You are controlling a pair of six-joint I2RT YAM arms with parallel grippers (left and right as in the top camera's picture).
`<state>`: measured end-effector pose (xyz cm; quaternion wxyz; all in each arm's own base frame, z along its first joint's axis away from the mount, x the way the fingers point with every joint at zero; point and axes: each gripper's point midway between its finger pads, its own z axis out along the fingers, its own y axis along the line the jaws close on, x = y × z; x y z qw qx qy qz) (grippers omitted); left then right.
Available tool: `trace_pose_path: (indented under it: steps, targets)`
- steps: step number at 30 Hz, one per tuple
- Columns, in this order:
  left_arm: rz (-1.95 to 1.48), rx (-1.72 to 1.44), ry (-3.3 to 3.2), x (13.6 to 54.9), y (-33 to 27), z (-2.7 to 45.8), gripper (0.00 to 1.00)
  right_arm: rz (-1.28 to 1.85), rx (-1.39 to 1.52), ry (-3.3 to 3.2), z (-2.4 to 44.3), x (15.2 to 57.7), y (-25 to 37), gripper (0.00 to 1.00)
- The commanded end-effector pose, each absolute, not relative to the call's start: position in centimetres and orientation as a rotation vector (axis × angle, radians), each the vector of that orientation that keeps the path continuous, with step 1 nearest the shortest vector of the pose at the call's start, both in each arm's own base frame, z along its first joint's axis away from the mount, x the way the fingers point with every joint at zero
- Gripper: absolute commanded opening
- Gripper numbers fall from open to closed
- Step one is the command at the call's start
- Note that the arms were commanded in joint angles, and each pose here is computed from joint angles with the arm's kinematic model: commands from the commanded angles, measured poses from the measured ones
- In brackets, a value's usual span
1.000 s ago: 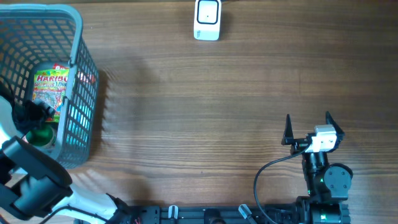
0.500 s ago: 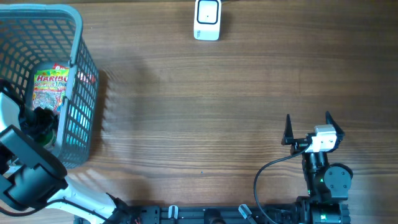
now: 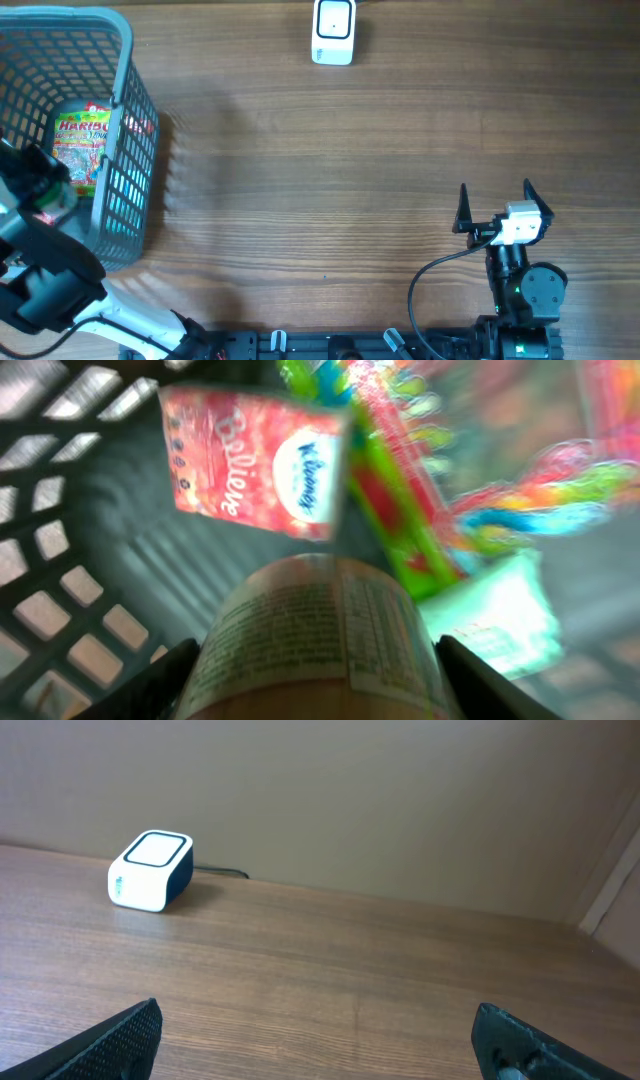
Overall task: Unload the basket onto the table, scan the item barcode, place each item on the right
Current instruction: 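Lift the jar out and place it on the table center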
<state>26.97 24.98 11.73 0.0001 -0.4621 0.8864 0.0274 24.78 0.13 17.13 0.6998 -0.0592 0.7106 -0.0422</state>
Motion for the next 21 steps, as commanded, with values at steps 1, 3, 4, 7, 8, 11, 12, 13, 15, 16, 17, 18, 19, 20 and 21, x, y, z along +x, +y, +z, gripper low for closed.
trace_pose_path:
  steps: [1,3,4,7,8,11,12,13,15,16,17,18,19,20,21]
  targets:
    - [-0.108,-1.353,2.613,30.8,24.6,18.3,0.61,-0.110,-0.137,1.579,17.2,24.8,0.1,1.00]
    - [-0.242,-1.298,2.502,32.6,23.4,22.4,0.61,-0.110,-0.137,1.579,17.2,24.8,0.1,1.00]
    - [-0.283,-1.269,2.443,33.3,22.9,24.8,0.61,-0.110,-0.137,1.579,17.2,24.8,0.1,1.00]
    - [-0.348,-1.110,2.339,34.3,20.2,30.6,0.63,-0.110,-0.137,1.579,17.2,24.8,0.1,1.00]
    - [-0.374,-1.039,2.314,34.7,18.6,32.4,0.64,-0.110,-0.137,1.579,17.2,24.8,0.1,1.00]
    - [-0.480,-0.776,2.268,35.6,12.0,37.1,0.64,-0.110,-0.137,1.579,17.2,24.8,0.1,1.00]
    - [-0.511,-0.697,2.260,35.9,9.6,38.2,0.63,-0.110,-0.136,1.579,17.2,24.8,0.1,1.00]
    - [-0.572,-0.555,2.252,36.1,4.7,40.1,0.62,-0.110,-0.137,1.579,17.2,24.8,0.1,1.00]
    - [-0.635,-0.362,2.267,36.4,-1.1,41.2,0.62,-0.110,-0.137,1.579,17.2,24.8,0.1,1.00]
    - [-0.641,-0.303,2.294,36.4,-3.6,40.9,0.62,-0.110,-0.137,1.579,17.2,24.8,0.1,1.00]
    - [-0.616,-0.256,2.348,36.5,-6.1,39.9,0.62,-0.110,-0.137,1.579,17.2,24.8,0.1,1.00]
    - [-0.606,-0.185,2.410,36.2,-8.8,38.6,0.63,-0.110,-0.137,1.579,17.2,24.8,0.1,1.00]
    - [-0.608,-0.112,2.469,35.9,-11.3,37.4,0.62,-0.110,-0.137,1.579,17.2,24.8,0.1,1.00]
    - [-0.601,-0.041,2.528,35.7,-13.8,35.9,0.62,-0.110,-0.137,1.579,17.2,24.8,0.1,1.00]
    - [-0.587,-0.023,2.581,35.6,-15.7,34.5,0.63,-0.110,-0.136,1.579,17.2,24.8,0.1,1.00]
